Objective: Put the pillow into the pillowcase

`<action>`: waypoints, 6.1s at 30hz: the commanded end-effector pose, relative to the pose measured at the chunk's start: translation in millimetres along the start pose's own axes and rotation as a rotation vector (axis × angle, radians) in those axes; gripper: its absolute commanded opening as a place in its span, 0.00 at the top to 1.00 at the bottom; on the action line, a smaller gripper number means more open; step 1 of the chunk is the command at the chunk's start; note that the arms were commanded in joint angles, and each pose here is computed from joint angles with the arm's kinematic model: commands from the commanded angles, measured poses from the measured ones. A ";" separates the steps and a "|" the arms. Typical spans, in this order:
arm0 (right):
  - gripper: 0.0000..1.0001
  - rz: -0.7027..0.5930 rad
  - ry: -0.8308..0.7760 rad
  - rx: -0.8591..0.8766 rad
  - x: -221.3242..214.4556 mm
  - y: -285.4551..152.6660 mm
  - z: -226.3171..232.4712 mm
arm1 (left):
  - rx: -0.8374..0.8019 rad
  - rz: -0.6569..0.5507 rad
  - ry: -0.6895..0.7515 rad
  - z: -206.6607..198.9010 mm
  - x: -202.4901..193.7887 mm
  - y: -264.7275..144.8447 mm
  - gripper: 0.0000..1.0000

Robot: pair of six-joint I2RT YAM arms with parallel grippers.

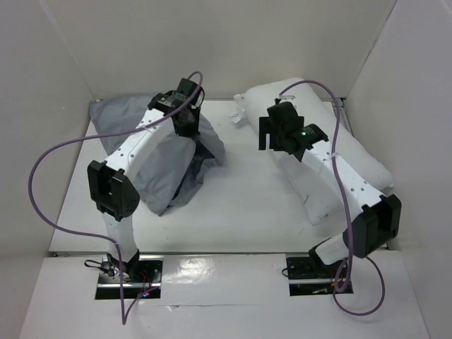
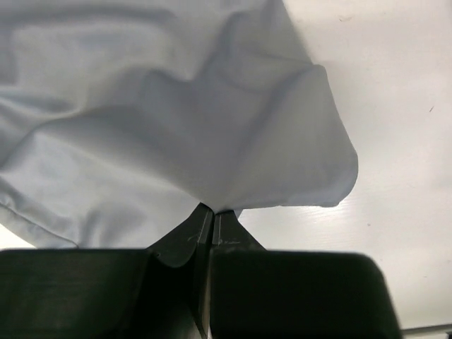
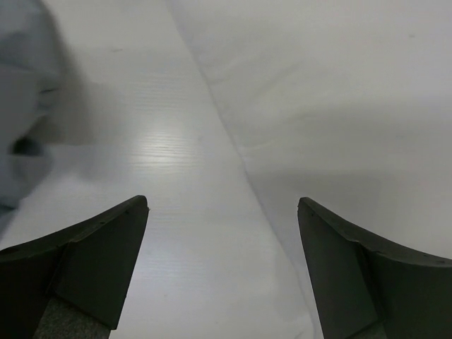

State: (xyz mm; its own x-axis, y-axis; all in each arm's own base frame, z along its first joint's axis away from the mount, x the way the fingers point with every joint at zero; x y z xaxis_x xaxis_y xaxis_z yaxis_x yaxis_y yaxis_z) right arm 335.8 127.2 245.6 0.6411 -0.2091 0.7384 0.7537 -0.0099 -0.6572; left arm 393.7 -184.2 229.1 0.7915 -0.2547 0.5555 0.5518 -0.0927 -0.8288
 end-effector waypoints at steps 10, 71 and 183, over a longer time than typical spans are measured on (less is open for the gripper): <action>0.95 0.116 -0.040 -0.285 -19.4 87.8 -38.4 | -0.133 -0.044 -0.161 35.4 29.0 -25.2 1.00; 0.91 0.134 -0.070 -0.105 -114.2 5.6 62.4 | -0.253 -0.102 -0.213 63.1 29.4 -31.6 1.00; 1.00 0.209 -0.418 0.613 -126.8 -81.7 184.9 | -0.101 -0.145 -0.266 101.7 5.7 -74.9 1.00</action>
State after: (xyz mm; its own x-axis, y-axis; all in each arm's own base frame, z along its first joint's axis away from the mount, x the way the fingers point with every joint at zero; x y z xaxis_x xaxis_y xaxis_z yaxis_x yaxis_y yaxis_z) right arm 201.7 325.6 201.6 0.7345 0.3279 0.5941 0.3877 0.5157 -0.7640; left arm 401.8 -73.7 273.1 0.8057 0.0663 0.5886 0.5894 -0.1881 -0.7857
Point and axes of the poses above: each gripper's point midway between its finger pads, its own y axis out along the fingers, its own z axis along the line the jaws close on, x = y × z, the point moved 3 cm from there along -y, back along the fingers, and after that the axes turned 11 degrees about y, right-handed, at the moved point
